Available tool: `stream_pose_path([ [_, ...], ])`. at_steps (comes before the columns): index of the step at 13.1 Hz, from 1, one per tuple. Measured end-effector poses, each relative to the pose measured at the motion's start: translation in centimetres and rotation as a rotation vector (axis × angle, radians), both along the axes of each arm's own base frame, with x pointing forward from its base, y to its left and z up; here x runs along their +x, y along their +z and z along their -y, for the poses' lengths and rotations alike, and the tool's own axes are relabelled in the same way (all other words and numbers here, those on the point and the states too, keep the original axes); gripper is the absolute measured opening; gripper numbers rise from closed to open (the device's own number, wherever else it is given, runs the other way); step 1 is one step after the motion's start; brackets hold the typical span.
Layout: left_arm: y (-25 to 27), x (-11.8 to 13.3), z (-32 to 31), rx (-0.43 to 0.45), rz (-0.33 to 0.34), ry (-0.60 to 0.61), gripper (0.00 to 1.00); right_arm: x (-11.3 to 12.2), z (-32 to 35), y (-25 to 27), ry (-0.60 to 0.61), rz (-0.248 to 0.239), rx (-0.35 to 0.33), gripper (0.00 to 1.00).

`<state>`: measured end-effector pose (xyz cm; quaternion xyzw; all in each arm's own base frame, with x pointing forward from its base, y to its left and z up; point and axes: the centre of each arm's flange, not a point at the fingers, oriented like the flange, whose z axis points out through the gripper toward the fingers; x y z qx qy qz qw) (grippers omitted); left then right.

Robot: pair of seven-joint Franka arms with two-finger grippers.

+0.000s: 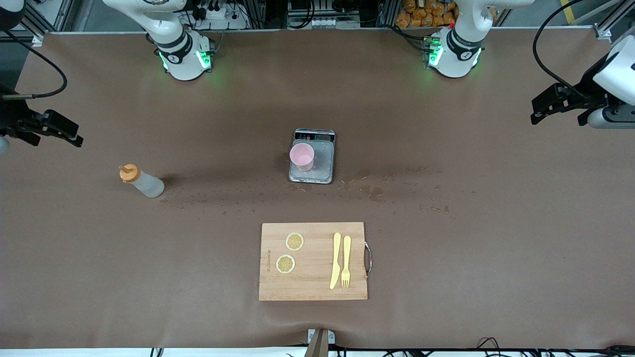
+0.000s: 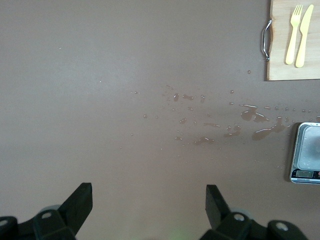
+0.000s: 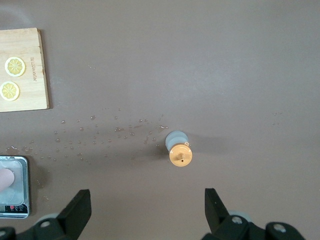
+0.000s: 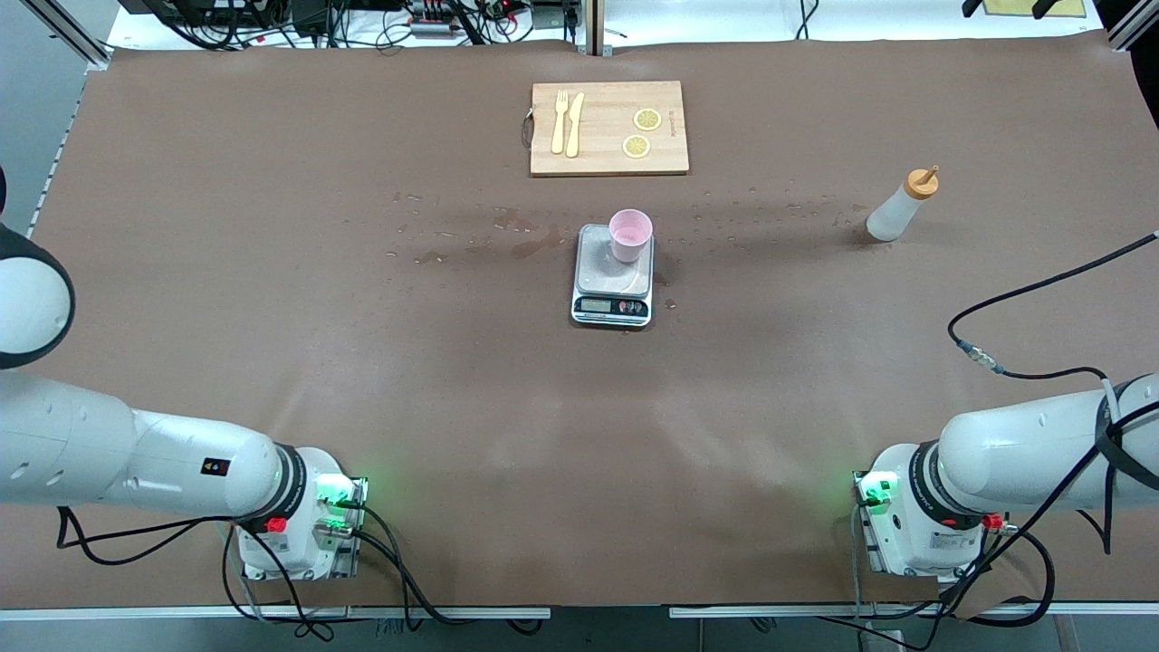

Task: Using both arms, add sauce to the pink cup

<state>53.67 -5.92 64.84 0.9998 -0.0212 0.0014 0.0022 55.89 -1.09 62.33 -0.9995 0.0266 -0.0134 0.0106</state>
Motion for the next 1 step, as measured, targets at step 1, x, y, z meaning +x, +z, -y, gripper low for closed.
stream_pose_path([
  [1,0.00,0.00,0.00,0.000,0.000,0.000,1.00,-0.03,0.00,-0.02,0.000,-0.003,0.000,1.00],
])
